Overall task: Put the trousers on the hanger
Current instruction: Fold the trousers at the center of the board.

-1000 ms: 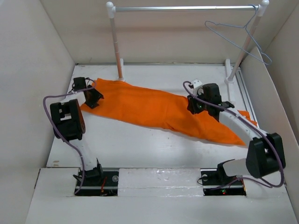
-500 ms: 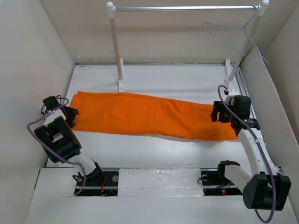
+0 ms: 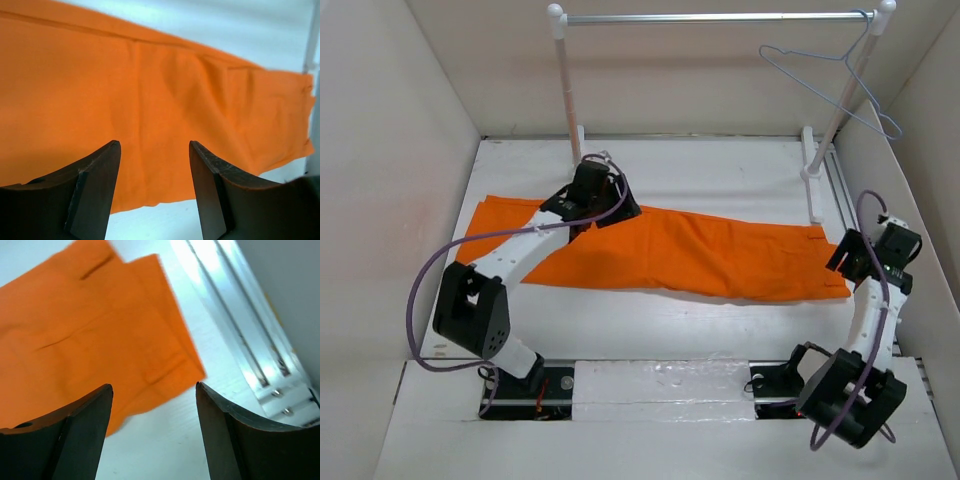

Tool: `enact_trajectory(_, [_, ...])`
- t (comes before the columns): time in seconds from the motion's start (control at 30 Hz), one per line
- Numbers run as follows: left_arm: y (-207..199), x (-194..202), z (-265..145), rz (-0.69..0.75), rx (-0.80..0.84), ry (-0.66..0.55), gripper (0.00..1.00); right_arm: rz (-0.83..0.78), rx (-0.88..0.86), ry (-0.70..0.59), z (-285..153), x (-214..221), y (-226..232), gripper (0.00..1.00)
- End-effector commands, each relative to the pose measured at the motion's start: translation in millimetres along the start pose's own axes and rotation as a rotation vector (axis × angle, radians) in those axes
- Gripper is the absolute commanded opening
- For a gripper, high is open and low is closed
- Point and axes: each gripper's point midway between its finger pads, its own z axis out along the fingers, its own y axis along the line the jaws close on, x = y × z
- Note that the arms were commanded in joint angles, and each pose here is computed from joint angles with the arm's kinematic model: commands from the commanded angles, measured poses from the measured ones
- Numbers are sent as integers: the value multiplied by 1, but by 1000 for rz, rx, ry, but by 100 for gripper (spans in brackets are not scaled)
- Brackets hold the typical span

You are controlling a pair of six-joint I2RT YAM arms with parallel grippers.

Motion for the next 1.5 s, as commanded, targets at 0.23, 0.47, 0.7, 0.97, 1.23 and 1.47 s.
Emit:
enact_trajectory(0.23, [78, 76, 15, 76, -138, 162, 54, 186, 48, 65, 32, 36, -44, 81])
enact_trajectory(0.47, [124, 81, 4, -124, -175, 176, 53, 257, -30, 169, 68, 59, -36, 52])
enact_trajectory(0.7, [218, 97, -21, -483, -219, 192, 52, 314, 14, 106, 64, 48, -56, 0])
enact_trajectory(0.97, [232, 92, -41, -564, -214, 115, 52, 198, 202, 115, 7, 49, -85, 50])
enact_trajectory(1.23, [148, 55, -42, -271, -74, 81, 51, 42, 134, -66, 1, -55, -66, 60])
enact_trajectory(1.47, [65, 66, -22, -17, 30, 166, 52, -202, -326, -147, 87, -90, 22, 39])
